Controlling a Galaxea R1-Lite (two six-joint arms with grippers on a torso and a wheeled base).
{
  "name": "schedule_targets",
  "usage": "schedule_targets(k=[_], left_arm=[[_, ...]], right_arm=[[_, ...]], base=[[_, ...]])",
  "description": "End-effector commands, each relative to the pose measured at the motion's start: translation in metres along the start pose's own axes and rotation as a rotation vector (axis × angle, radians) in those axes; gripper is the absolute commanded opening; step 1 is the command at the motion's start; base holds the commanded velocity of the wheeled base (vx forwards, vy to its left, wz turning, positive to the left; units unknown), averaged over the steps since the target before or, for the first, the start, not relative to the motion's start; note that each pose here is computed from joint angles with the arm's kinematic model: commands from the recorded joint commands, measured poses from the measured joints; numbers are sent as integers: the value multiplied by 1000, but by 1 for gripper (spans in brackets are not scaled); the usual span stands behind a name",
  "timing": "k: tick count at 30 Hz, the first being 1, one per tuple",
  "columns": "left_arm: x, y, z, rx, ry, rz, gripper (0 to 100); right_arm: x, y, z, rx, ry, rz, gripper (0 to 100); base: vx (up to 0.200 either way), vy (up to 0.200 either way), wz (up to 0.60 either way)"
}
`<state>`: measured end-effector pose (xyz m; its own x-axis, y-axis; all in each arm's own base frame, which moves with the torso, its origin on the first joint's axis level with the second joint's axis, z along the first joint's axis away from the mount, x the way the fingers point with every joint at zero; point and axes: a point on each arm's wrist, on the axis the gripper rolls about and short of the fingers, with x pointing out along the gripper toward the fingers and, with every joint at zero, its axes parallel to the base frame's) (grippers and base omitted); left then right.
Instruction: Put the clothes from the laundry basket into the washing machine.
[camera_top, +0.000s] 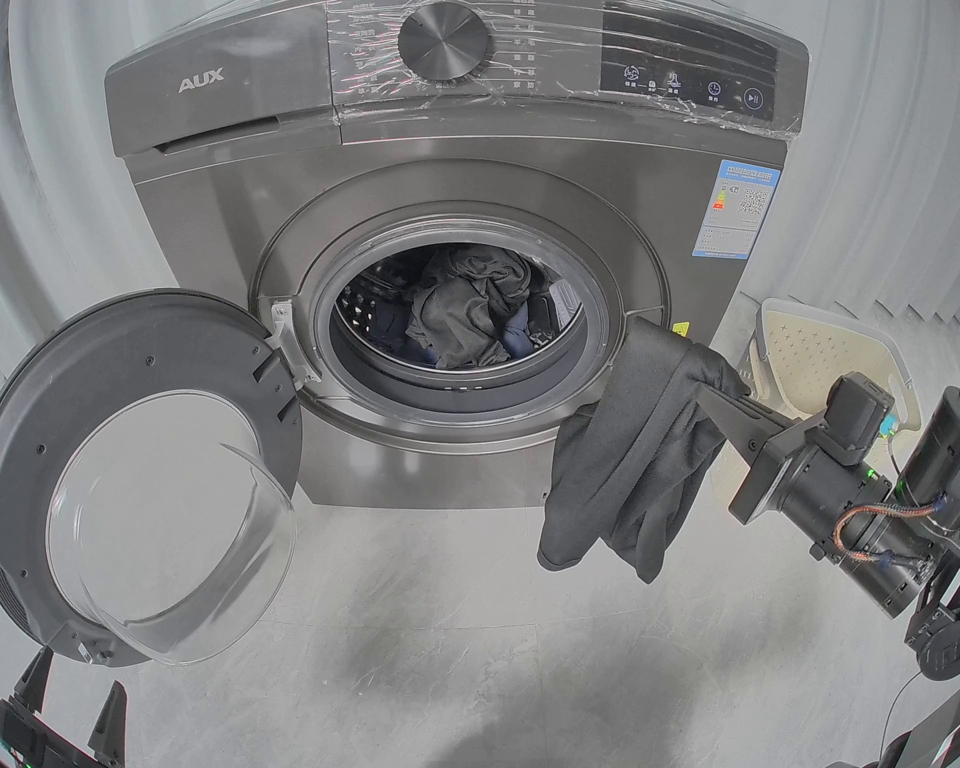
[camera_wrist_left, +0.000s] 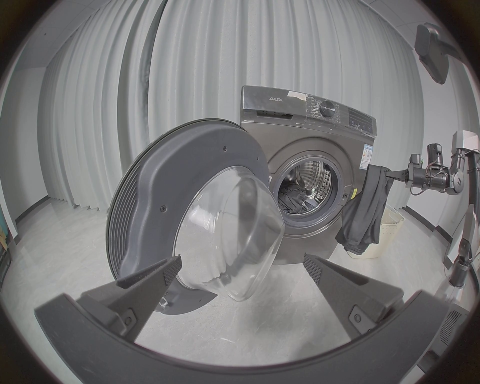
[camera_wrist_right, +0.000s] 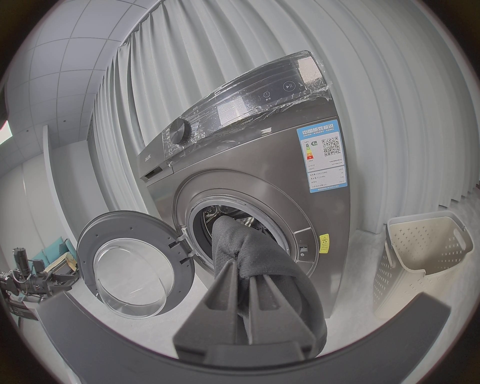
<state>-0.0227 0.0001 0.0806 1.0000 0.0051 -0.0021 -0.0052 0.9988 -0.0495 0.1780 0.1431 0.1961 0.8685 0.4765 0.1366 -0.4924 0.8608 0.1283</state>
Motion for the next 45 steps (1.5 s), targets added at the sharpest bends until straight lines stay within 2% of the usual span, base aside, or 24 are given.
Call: schedule_targets(k=[1, 5, 7, 11, 18, 19, 20, 22, 23, 24, 25, 26, 27, 29, 30, 31, 33, 34, 37, 41, 45], left_arm=[[0, 0, -5, 1, 4, 1, 100], [0, 0, -5, 7, 2, 3, 100], [0, 0, -5, 33, 2, 0, 100], [0, 0, -5, 47, 2, 0, 100], [0, 0, -5, 48, 0, -11, 100], [0, 0, -5, 57, -8, -14, 100], [0, 0, -2, 56, -23, -19, 100], [-6, -3, 27, 49, -137, -64, 100], [-8, -4, 37, 52, -166, -80, 100], [-8, -4, 37, 52, -166, -80, 100], [-1, -7, 60, 64, -138, -157, 100], [5, -8, 61, 66, -100, -197, 100], [6, -8, 62, 65, -94, -203, 100], [26, -11, 66, 49, 26, -342, 100], [27, -11, 67, 49, 29, -348, 100], [40, -13, 72, 44, 70, -410, 100], [48, -13, 74, 41, 91, -436, 100], [64, -15, 82, 48, 104, -473, 100], [87, -20, 87, 51, 136, -551, 100], [108, -35, 87, 47, 188, -677, 100], [135, -52, 87, 52, 245, -742, 100]], right_arm=[[0, 0, -1, -1, 6, 0, 0], [0, 1, -4, -4, 18, 10, 0], [3, 7, -7, -5, 33, 33, 0], [11, 20, -17, -4, 61, 81, 0], [32, 35, -16, 12, 26, 113, 0], [39, 41, -14, 21, -1, 129, 0], [42, 43, -13, 26, -11, 133, 0], [49, 49, -12, 33, -32, 143, 0], [52, 50, -13, 34, -35, 145, 0], [52, 50, -13, 34, -35, 145, 0], [59, 54, -14, 39, -49, 152, 0], [62, 56, -15, 40, -49, 152, 0], [63, 56, -15, 40, -50, 152, 0], [71, 62, -19, 45, -57, 156, 0], [72, 62, -19, 46, -58, 156, 0], [76, 63, -21, 50, -73, 159, 0], [79, 64, -22, 51, -79, 162, 0], [83, 65, -24, 55, -93, 165, 0], [91, 68, -25, 62, -118, 169, 0], [100, 73, -23, 71, -149, 175, 0], [105, 78, -20, 83, -186, 187, 0]], base=[[0, 0, 0], [0, 0, 0], [0, 0, 0], [0, 0, 0], [0, 0, 0], [0, 0, 0], [0, 0, 0], [0, 0, 0], [0, 0, 0], [0, 0, 0], [0, 0, 0], [0, 0, 0], [0, 0, 0], [0, 0, 0], [0, 0, 0], [0, 0, 0], [0, 0, 0], [0, 0, 0], [0, 0, 0], [0, 0, 0], [0, 0, 0]])
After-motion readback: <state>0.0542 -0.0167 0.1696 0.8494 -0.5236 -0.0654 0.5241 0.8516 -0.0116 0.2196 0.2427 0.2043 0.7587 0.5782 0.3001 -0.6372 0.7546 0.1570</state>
